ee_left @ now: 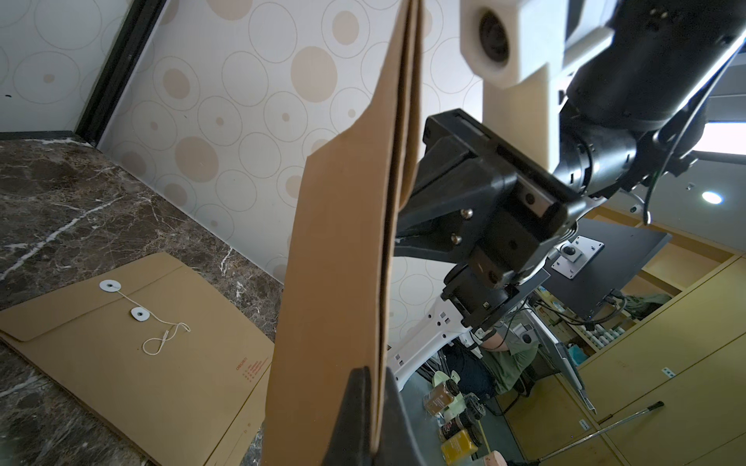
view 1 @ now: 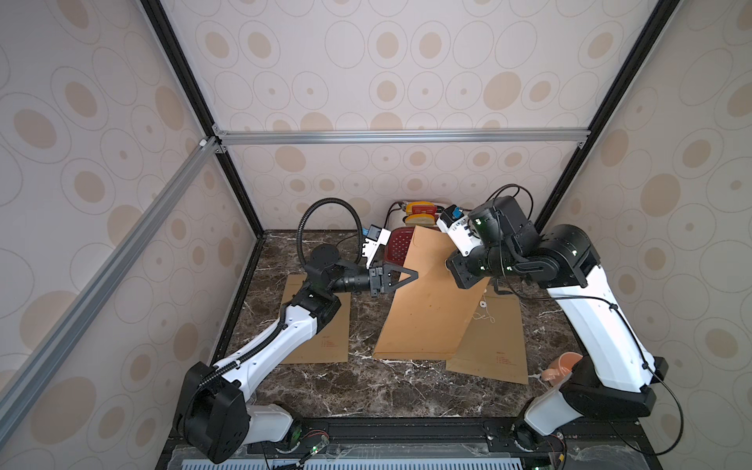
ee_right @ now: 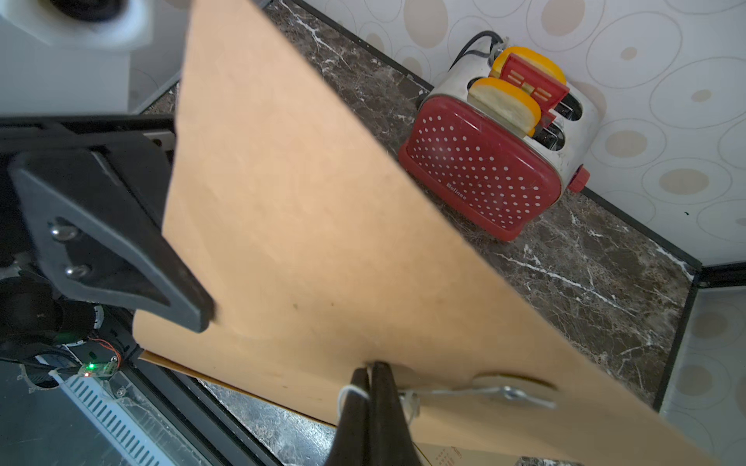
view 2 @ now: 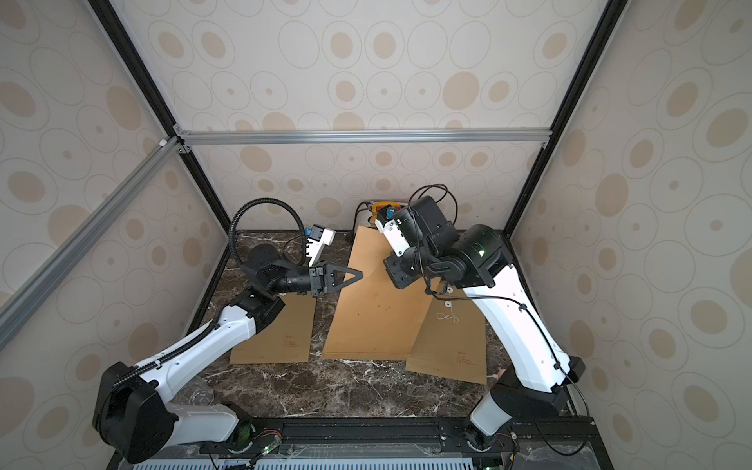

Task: Close the mouth of the file bag
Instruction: Close the file bag.

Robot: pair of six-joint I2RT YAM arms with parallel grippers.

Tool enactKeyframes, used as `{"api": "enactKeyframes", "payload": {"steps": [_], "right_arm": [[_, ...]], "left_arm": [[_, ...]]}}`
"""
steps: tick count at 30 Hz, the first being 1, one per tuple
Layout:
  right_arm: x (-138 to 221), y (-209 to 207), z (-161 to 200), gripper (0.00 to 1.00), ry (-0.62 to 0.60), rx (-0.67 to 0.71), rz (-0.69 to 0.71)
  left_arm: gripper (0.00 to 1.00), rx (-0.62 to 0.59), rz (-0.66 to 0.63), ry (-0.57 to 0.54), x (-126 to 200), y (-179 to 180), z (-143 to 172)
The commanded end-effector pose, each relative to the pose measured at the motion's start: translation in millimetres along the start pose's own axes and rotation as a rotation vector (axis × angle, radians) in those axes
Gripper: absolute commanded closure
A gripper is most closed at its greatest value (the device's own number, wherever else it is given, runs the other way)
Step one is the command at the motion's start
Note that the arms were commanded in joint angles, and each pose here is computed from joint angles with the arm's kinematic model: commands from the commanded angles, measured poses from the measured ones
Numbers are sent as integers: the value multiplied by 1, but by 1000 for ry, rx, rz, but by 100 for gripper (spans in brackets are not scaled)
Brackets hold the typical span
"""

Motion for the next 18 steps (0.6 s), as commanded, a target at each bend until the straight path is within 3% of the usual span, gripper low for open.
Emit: {"api": "enactKeyframes", "payload": {"steps": [1, 10, 18], "right_arm": [[8, -8, 9, 100, 32, -20, 49], [19, -13, 22, 100, -6, -85, 33], [21, -16, 5, 100, -18, -72, 95]], "left_arm": [[100, -107, 26, -21, 2, -21, -18], [100, -119, 16, -20, 3, -23, -19], [100, -118, 31, -8, 0, -26, -17]]}}
Point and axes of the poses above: each gripper's point midway between its finger pads, its own x axis back along the fingers, its own y axis along the line the jaws close on, z = x × y, the point moved 5 cm from there along x, back along the fingers, and after that the axes turned 15 degrees about -x, right-handed, at the moved point
